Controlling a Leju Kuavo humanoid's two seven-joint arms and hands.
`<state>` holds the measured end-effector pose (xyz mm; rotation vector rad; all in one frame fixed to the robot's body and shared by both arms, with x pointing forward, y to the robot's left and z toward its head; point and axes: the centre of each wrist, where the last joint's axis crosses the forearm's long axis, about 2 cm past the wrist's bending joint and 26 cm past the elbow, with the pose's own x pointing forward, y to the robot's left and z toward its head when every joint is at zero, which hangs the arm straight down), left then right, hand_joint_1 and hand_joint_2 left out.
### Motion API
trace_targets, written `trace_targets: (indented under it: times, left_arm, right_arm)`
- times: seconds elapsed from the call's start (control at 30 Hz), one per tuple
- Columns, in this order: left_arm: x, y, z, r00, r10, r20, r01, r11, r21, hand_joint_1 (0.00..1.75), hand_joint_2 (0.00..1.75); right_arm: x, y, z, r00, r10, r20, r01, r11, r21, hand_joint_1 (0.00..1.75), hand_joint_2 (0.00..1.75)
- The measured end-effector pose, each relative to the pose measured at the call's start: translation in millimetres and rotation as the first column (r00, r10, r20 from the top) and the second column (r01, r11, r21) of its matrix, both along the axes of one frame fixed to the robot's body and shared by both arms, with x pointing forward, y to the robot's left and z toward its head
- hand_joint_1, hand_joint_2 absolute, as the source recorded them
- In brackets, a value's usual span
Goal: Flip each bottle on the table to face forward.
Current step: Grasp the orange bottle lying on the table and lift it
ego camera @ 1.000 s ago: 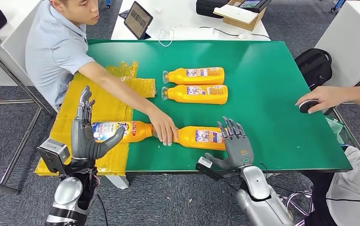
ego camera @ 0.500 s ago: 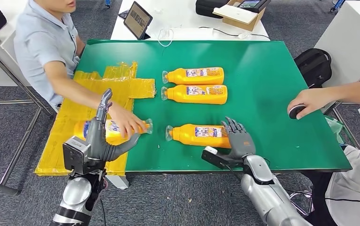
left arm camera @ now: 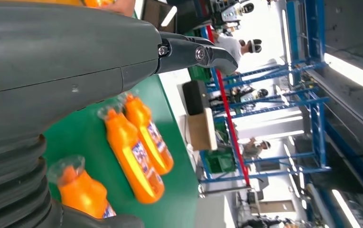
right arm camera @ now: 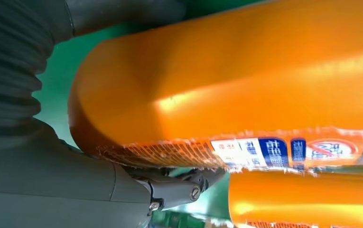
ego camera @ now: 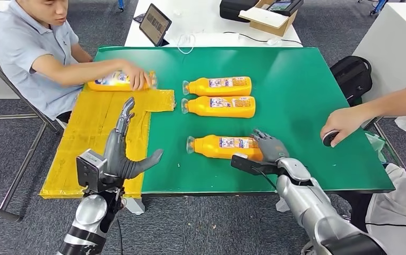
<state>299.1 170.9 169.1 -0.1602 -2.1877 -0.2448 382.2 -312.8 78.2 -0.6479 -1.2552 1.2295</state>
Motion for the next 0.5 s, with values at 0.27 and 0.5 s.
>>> trace_targets:
  times: [0.27,0.5]
  left_arm:
    - [2.5,-4.0,-2.6,1.0,-0.029,-0.01,0.029,1.0,-0.007,0.0,1.75]
    - [2.0,-4.3,-5.4,0.999,-0.046,-0.015,0.046,0.999,-0.014,0.0,1.75]
  right_arm:
    - [13.5,-1.3,9.7,0.997,0.03,-0.07,-0.032,0.999,-0.029,1.75,1.75]
    - [16.9,0.9,12.3,0.992,0.082,-0.097,-0.082,0.997,0.008,1.75,1.75]
